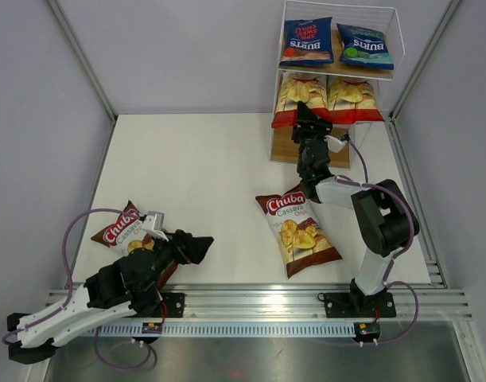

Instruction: Place and organize the chips bags onto the shelf

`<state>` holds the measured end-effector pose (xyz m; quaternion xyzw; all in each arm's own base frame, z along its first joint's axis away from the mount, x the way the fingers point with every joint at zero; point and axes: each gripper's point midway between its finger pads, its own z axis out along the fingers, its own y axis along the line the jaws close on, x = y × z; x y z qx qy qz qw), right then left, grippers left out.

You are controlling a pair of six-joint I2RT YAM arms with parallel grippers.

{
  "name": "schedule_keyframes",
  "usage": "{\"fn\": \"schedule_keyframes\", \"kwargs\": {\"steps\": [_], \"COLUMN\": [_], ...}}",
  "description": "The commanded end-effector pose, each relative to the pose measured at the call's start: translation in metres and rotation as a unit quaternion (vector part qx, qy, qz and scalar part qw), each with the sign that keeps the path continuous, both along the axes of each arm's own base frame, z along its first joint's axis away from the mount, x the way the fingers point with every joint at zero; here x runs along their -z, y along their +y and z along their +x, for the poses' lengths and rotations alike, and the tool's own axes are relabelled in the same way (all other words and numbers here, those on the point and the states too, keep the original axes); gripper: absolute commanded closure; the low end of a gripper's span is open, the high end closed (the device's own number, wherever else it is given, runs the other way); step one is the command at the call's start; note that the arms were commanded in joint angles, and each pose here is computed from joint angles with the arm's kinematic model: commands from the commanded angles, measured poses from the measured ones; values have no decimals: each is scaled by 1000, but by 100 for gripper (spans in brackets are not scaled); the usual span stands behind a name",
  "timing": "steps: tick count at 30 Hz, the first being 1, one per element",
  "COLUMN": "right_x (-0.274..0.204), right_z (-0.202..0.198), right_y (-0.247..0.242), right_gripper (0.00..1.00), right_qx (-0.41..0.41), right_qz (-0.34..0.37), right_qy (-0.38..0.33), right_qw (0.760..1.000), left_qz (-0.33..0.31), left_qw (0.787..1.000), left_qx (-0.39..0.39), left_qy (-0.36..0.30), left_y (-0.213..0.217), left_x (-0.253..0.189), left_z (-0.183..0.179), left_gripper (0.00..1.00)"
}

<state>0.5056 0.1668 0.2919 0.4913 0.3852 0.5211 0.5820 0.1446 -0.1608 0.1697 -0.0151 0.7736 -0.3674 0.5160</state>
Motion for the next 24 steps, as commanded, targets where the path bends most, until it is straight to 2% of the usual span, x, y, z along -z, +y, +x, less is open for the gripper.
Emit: {"fn": "schedule_keyframes", "kwargs": {"steps": [1, 2, 4, 9, 11, 18, 20, 22, 23, 24], "right_x": [-12, -10, -10, -5, 0, -4, 13, 8, 30, 20], "right_z": [-10, -12, -16, -31, -37, -69, -78, -96, -103, -116], "right_y": [-4, -3, -3, -5, -4, -13, -13, -16, -17, -21], "right_gripper": [33, 23, 18, 16, 1, 1, 1, 1, 1, 1], "right_qx": [3, -2, -8, -21, -31, -49, -59, -73, -78, -83], "right_qz": [17, 14, 10, 8, 2, -16, -37, -51, -73, -92], "right_qy": [2, 6, 7, 11, 24, 58, 95, 105, 151, 147], "right_qw": [1000, 1000, 1000, 1000, 999, 997, 993, 991, 983, 981], "left_qz": [-11, -9, -8, 0, 5, 17, 16, -9, 2, -6], "left_qw": [1000, 1000, 1000, 1000, 1000, 999, 999, 998, 997, 995], "left_qx": [7, 6, -1, -15, -20, -15, -13, -26, -36, -54], "left_qy": [-1, 1, 2, 14, 20, 41, 49, 59, 73, 79], "left_y": [-5, -4, -3, 1, 1, -16, -24, -31, -35, -36], "left_x": [0, 1, 2, 5, 7, 8, 8, 0, 7, 7], "left_z": [-1, -1, 1, 2, 4, 7, 9, 14, 17, 21], "left_gripper": [1, 1, 1, 1, 1, 1, 1, 1, 1, 1]}}
